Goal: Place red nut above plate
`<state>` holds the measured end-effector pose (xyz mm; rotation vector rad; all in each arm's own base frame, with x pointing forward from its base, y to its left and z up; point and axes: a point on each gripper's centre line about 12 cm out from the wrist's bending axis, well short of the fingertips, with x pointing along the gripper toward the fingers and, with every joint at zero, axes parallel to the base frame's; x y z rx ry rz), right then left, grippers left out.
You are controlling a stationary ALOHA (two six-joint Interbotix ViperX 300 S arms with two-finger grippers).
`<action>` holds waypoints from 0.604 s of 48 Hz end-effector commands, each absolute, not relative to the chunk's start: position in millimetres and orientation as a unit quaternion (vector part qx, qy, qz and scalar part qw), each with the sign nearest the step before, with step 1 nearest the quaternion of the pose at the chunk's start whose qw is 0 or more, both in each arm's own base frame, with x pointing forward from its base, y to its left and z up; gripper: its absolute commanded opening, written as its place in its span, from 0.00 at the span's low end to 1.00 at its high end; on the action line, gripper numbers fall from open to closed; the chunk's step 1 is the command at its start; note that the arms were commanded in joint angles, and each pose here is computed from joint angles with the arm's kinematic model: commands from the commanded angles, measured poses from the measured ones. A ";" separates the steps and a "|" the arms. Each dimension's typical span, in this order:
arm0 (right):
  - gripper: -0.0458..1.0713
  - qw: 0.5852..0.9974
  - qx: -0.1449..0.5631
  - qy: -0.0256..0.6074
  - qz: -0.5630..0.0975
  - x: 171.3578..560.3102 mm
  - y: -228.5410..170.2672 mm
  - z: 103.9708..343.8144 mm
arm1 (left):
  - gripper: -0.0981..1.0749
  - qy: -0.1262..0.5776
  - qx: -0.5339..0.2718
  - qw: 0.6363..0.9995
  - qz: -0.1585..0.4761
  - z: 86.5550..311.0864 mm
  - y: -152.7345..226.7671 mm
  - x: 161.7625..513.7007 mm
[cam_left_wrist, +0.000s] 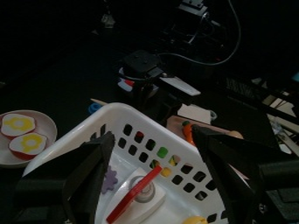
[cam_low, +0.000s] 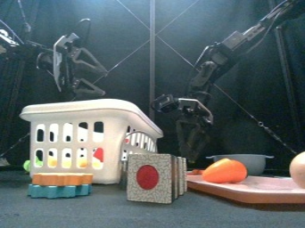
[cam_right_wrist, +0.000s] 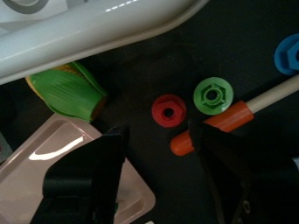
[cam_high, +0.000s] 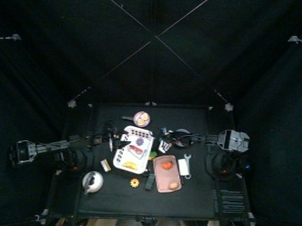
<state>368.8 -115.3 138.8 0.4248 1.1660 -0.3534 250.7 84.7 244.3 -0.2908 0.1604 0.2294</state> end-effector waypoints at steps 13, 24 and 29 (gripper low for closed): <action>0.86 0.801 0.183 0.548 -0.158 374.1 -113.2 152.9 | 0.96 0.066 -0.142 0.982 0.110 252.5 84.9 253.3; 0.85 0.795 0.162 0.567 -0.143 378.0 -102.9 154.1 | 0.96 0.067 -0.142 0.981 0.110 251.9 84.8 253.1; 0.85 0.788 0.151 0.580 -0.137 378.7 -97.3 150.8 | 0.96 0.067 -0.142 0.981 0.110 251.9 84.8 253.1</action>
